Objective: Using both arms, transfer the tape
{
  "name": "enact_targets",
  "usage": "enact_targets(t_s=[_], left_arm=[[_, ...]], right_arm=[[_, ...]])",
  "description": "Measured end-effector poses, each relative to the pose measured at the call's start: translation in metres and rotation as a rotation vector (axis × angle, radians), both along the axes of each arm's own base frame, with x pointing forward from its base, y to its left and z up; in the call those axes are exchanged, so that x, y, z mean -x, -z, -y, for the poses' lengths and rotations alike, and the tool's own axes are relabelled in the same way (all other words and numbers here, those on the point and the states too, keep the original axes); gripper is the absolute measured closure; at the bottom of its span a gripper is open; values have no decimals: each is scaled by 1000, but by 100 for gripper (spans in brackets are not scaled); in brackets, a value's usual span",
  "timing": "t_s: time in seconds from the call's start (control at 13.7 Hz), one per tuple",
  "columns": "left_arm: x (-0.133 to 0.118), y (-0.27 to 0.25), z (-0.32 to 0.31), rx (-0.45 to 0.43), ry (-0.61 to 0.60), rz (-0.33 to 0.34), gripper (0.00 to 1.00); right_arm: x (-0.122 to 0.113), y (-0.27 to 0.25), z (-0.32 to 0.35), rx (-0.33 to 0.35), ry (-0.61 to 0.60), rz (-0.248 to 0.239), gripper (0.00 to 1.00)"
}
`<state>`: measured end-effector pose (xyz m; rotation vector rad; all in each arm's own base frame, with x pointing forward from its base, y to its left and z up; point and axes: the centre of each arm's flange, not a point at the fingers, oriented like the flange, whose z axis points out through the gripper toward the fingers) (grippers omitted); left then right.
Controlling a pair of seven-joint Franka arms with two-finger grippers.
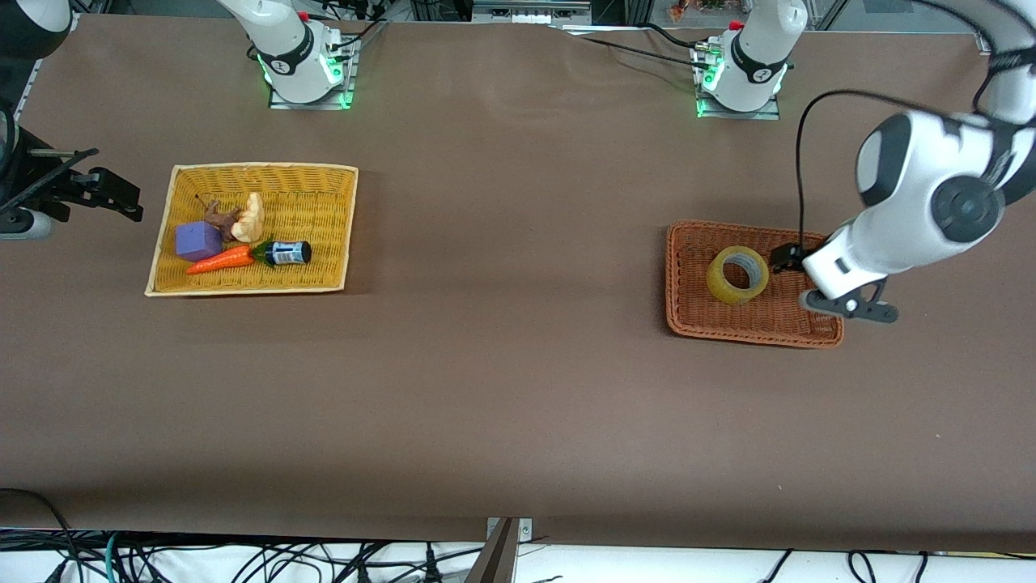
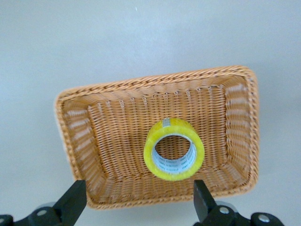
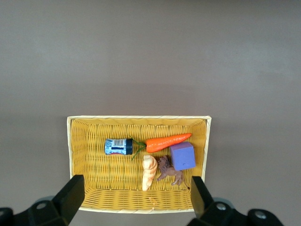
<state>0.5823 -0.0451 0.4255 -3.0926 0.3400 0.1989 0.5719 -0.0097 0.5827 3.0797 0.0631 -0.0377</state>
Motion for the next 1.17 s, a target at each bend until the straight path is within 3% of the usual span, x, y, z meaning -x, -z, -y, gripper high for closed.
enact_targets(t_s=[0.29,0.51,0.8,0.95,1.17], left_arm=[[25,-104,-4,0,33,79,0],[21,-163,2,2,41,119,0],[-2,-178,5,-3,-37,123,0],[5,-182,12,-10,-96,101,0],[15,-189,10,-9,-62,90,0]], right_arm=[[0,0,1,0,1,0,0],[0,0,1,0,1,0,0],[0,0,3,-1,5,0,0],[0,0,3,-1,6,0,0],[0,0,4,-1,7,0,0]])
